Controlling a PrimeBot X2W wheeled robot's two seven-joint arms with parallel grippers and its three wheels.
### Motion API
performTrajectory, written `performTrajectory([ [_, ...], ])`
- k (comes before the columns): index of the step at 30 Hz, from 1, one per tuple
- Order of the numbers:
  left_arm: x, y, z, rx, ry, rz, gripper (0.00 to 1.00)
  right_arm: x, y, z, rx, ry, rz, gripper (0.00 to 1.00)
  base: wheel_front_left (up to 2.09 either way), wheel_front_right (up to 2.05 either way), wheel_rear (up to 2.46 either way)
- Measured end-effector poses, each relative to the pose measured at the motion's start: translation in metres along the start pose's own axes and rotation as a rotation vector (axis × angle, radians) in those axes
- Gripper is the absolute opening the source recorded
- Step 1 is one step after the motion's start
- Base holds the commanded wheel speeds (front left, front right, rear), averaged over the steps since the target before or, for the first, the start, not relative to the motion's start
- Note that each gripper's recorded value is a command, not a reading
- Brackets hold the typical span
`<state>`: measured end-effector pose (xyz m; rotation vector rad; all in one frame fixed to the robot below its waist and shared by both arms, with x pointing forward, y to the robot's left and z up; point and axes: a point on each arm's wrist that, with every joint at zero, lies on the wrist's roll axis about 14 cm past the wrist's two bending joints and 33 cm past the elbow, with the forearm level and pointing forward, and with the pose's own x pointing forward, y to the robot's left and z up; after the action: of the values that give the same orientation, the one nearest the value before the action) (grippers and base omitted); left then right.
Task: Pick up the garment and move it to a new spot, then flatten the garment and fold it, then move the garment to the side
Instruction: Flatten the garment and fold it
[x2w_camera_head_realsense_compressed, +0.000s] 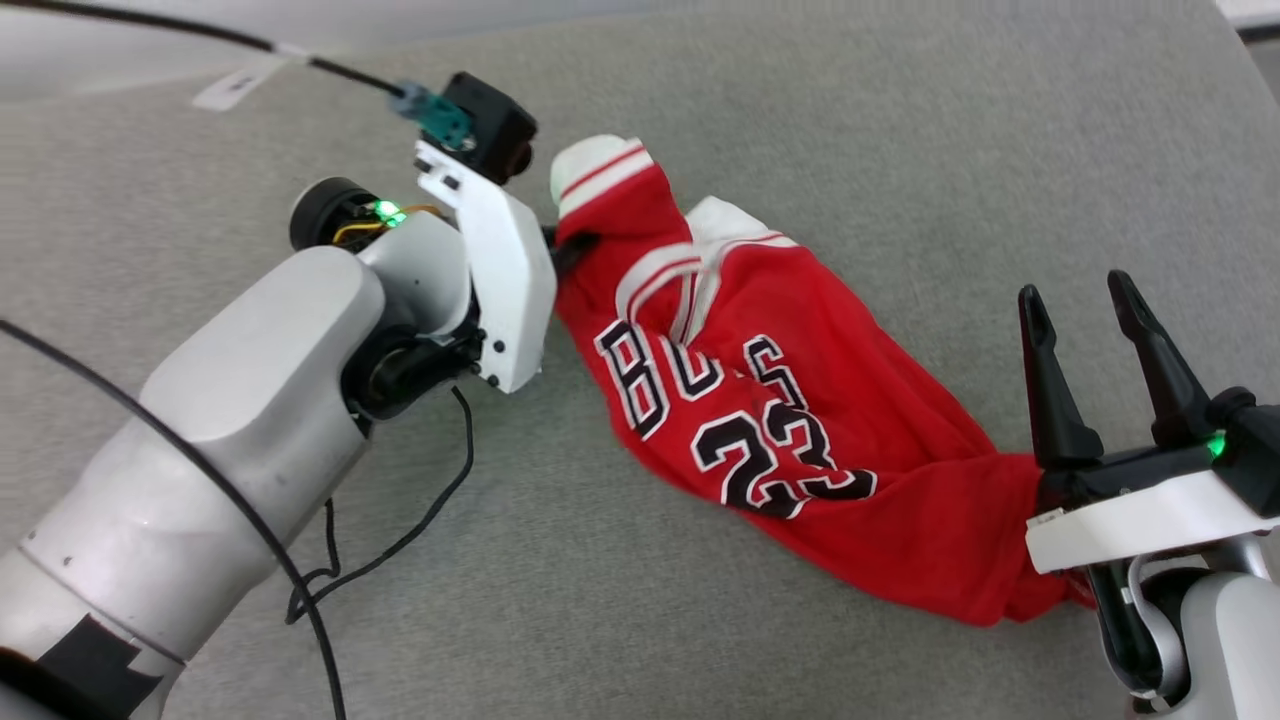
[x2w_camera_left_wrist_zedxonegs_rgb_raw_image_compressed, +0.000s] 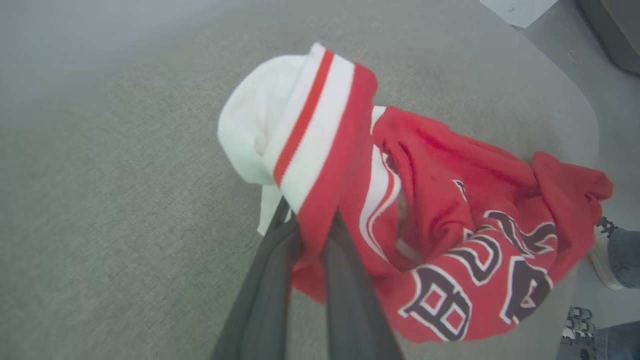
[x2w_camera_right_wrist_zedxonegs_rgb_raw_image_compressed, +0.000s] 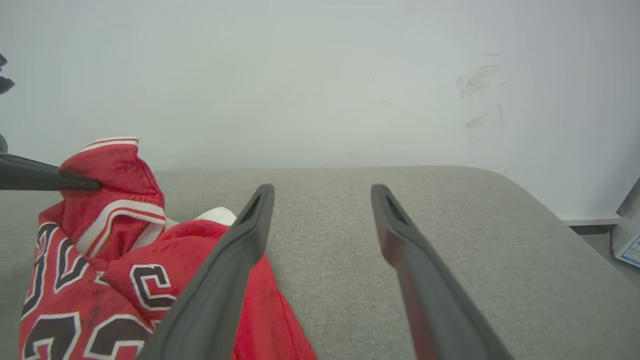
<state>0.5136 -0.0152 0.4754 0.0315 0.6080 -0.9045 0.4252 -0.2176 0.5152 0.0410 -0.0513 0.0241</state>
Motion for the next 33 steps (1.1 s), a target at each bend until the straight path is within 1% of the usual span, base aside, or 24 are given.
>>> performTrajectory([
  [5, -0.047, 0.020, 0.029, 0.004, -0.201, 0.115, 0.00, -0.003, 0.014, 0.012, 0.011, -0.018, 0.046, 1.00, 0.00, 0.00, 0.00],
  [8, -0.081, 0.037, 0.033, 0.012, -0.300, 0.229, 0.00, -0.005, 0.022, 0.016, 0.017, -0.022, 0.069, 1.00, 0.00, 0.00, 0.00],
  [10, -0.104, 0.046, 0.027, 0.005, -0.352, 0.308, 0.00, -0.006, 0.027, 0.018, 0.021, -0.023, 0.084, 1.00, 0.00, 0.00, 0.00],
  [15, -0.155, 0.069, -0.017, -0.058, -0.416, 0.551, 0.00, -0.007, 0.045, 0.023, 0.039, -0.030, 0.135, 1.00, 0.00, 0.00, 0.00],
  [19, -0.180, 0.073, -0.070, -0.125, -0.404, 0.711, 0.00, -0.005, 0.060, 0.024, 0.049, -0.026, 0.177, 1.00, 0.00, 0.00, 0.00],
  [21, -0.187, 0.071, -0.095, -0.151, -0.372, 0.768, 0.00, -0.005, 0.066, 0.024, 0.053, -0.027, 0.193, 1.00, 0.00, 0.00, 0.00],
  [23, -0.184, 0.063, -0.114, -0.179, -0.343, 0.776, 0.00, -0.004, 0.070, 0.024, 0.059, -0.026, 0.204, 1.00, 0.00, 0.00, 0.00],
  [25, -0.179, 0.056, -0.130, -0.184, -0.300, 0.778, 1.00, -0.005, 0.074, 0.023, 0.060, -0.021, 0.214, 1.00, 0.00, 0.00, 0.00],
  [28, -0.175, 0.050, -0.143, -0.194, -0.268, 0.773, 1.00, -0.006, 0.078, 0.022, 0.063, -0.012, 0.227, 1.00, 0.00, 0.00, 0.00],
  [31, -0.175, 0.049, -0.135, -0.179, -0.315, 0.769, 1.00, -0.007, 0.079, 0.022, 0.066, -0.011, 0.231, 1.00, 0.00, 0.00, 0.00],
  [33, -0.180, 0.050, -0.124, -0.144, -0.366, 0.778, 1.00, -0.008, 0.079, 0.023, 0.067, -0.012, 0.231, 1.00, 0.00, 0.00, 0.00],
])
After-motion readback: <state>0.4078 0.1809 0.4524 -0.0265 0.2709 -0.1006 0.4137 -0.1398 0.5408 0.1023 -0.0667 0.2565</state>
